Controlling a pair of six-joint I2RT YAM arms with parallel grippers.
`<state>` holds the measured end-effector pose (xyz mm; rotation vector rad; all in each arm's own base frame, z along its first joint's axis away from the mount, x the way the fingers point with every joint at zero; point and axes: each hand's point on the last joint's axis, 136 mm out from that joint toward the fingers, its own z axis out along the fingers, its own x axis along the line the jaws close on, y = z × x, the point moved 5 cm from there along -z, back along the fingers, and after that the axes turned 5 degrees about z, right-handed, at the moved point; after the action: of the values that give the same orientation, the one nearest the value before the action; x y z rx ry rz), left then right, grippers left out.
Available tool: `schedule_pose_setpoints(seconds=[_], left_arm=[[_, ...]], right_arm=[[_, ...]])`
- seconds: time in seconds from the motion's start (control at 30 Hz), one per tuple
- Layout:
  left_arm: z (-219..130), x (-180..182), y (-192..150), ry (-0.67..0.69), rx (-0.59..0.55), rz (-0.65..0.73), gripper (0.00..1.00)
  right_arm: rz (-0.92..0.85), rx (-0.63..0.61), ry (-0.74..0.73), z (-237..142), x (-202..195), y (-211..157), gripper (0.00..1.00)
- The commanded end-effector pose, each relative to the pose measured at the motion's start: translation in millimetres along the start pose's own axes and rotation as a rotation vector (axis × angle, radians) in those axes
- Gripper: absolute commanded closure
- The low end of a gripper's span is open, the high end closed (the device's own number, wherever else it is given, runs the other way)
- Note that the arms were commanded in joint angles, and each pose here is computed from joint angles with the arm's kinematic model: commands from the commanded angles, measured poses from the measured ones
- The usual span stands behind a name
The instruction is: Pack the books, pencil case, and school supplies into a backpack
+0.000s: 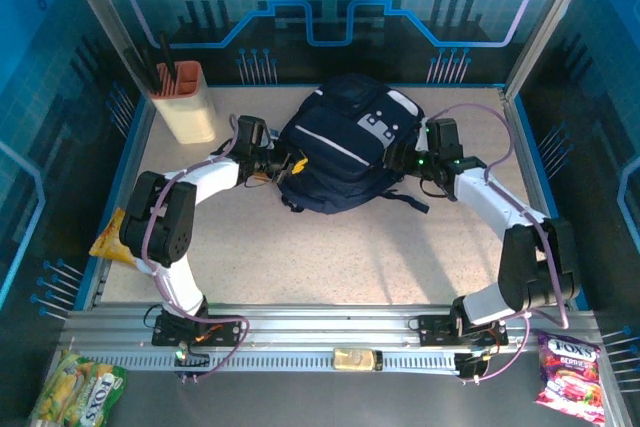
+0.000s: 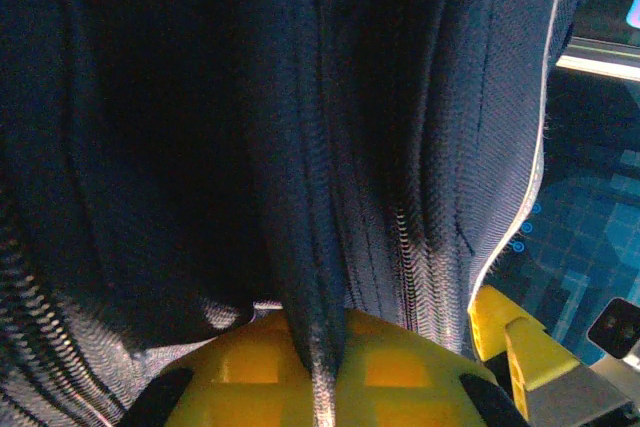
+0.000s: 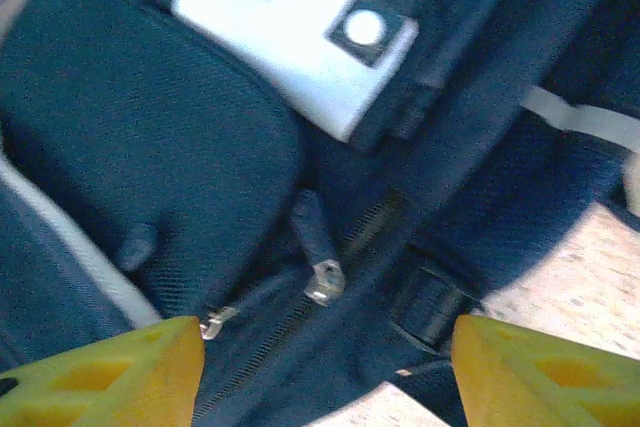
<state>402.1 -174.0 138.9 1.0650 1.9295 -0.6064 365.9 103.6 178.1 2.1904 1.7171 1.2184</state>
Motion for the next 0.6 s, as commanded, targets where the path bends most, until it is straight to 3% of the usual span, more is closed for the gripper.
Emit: schedule_pose_setpoints(seconds=[0.0, 0.23, 0.57], left_arm=[[-0.9, -12.3, 2.0, -0.029, 0.010, 0.042, 1.00], [-0.8, -13.9, -0.8, -0.039, 0.023, 0.042, 1.00], [0.5, -16.5, -1.9, -0.057, 0.036, 0.041, 1.00]], right_arm=[[-0.019, 0.032, 0.125, 14.5, 26.8, 3.6, 0.32], [0.023, 0.118, 0.187, 46.6, 38.9, -2.5, 0.32], [0.002, 0.207, 0.248, 59.4, 48.2, -21.8, 0.28]])
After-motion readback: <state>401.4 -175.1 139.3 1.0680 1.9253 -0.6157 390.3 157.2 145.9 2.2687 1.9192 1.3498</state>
